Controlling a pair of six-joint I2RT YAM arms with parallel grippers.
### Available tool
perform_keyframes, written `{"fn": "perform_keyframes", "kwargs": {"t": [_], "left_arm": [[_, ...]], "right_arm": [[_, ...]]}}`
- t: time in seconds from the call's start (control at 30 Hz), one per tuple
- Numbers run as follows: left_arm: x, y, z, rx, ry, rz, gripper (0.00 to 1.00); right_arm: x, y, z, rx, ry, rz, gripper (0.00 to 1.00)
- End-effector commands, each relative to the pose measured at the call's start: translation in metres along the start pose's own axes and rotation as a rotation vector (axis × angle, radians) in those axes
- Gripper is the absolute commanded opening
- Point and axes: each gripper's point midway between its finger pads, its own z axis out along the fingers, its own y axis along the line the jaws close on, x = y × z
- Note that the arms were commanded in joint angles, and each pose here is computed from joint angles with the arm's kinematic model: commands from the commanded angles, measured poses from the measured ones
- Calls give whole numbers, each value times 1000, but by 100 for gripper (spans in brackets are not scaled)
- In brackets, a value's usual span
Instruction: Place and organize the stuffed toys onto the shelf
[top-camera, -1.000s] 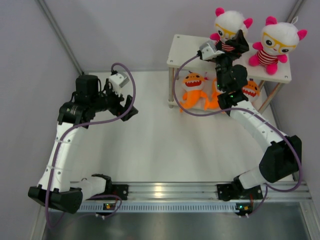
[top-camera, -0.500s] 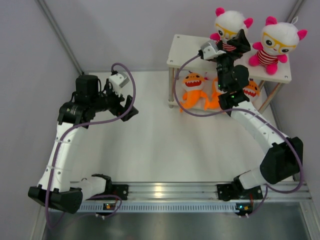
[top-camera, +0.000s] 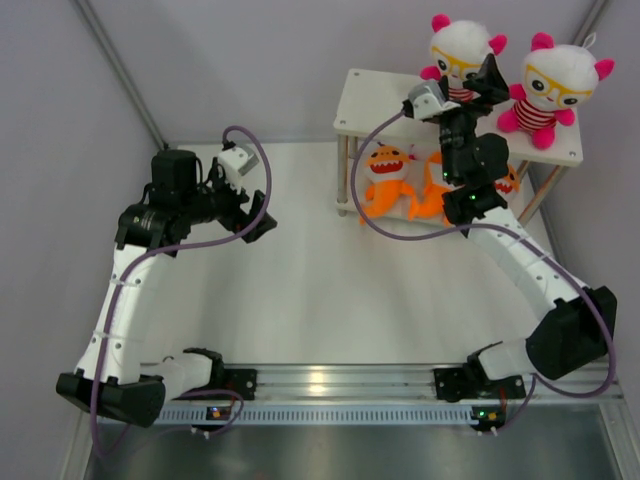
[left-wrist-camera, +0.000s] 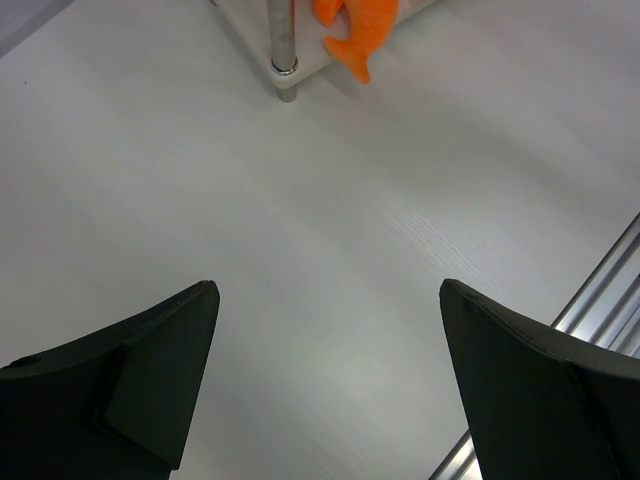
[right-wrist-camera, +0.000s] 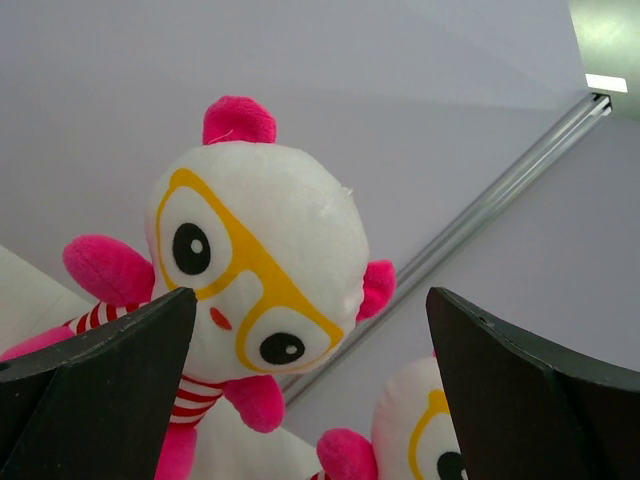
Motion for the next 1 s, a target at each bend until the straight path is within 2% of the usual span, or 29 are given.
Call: {"fn": "perform_keyframes", "kwargs": {"t": [0.0, 0.3, 0.5, 0.6, 0.63, 0.73, 0.8, 0.83, 0.9, 0.93, 0.97], "left_arm": [[-8, -1, -1, 6, -31, 30, 98], [-6, 0, -1, -1, -25, 35, 98], [5, 17, 2, -87, 17, 31, 98], [14, 32, 2, -162, 55, 32, 98], [18, 34, 2, -174, 65, 31, 98], [26, 40, -1, -216, 89, 39, 98], [30, 42, -2, -233, 99, 38, 98], [34, 45, -3, -252, 109, 35, 98], [40, 49, -4, -274, 124, 31, 98], [42, 52, -6, -298, 132, 32, 98], [51, 54, -4, -306, 157, 26, 98]], "right_arm": [[-25, -19, -8, 25, -79, 53, 99], [-39, -21, -15, 3, -121, 77, 99], [-81, -36, -50, -87, -234, 123, 99], [-100, -29, -74, -192, -268, 245, 99], [-106, -21, -92, -305, -265, 335, 100], [-106, 0, -131, -495, -236, 525, 100], [-109, 5, -156, -560, -251, 629, 99], [-96, 34, -172, -626, -193, 707, 99], [-89, 49, -194, -672, -181, 771, 99], [-74, 79, -210, -729, -116, 803, 99], [-68, 90, -218, -748, -88, 829, 99]]}}
